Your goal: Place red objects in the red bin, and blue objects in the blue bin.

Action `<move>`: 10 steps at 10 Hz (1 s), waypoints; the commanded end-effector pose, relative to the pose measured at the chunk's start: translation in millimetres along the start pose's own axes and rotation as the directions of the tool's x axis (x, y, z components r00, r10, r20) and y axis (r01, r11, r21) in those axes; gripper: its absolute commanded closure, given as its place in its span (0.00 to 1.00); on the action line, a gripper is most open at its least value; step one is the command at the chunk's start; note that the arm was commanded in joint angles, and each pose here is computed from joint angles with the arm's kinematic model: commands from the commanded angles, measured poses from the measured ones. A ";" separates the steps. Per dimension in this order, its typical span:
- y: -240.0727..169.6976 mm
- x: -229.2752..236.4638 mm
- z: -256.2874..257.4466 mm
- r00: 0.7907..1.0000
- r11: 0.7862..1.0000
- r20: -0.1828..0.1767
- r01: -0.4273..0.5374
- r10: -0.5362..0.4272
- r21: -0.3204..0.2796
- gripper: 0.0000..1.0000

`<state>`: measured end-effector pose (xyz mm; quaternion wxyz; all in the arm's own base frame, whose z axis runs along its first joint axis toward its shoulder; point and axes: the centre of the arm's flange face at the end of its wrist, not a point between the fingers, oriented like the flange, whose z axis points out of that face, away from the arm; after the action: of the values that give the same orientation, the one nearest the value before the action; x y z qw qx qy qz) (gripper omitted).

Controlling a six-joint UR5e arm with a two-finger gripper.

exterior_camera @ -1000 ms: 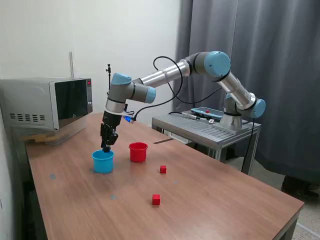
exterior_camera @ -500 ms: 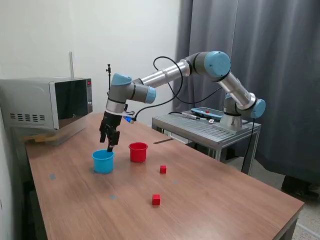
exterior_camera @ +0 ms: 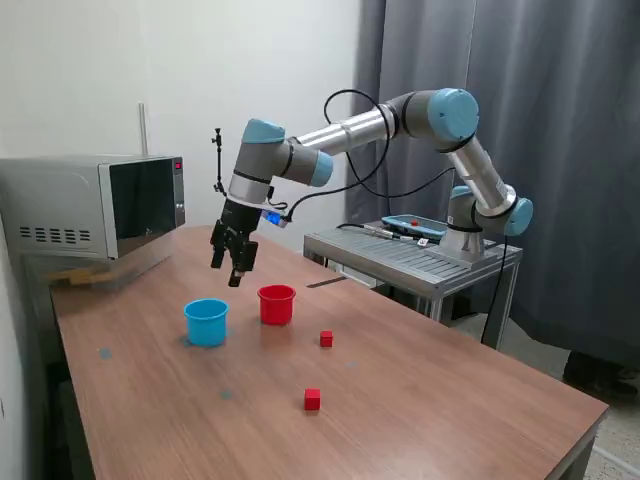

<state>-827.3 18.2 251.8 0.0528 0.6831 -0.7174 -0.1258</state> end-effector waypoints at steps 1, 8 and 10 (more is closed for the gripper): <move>-20.8 91.6 -24.6 0.994 0.995 -0.033 0.104 -0.103 0.011 0.00; -67.1 236.8 -39.3 0.961 0.967 -0.151 0.243 -0.230 0.077 0.00; -73.9 238.9 -26.9 0.938 0.942 -0.163 0.322 -0.305 0.091 0.00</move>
<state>-766.7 -221.1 244.9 0.0501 0.7817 -0.6199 -0.0473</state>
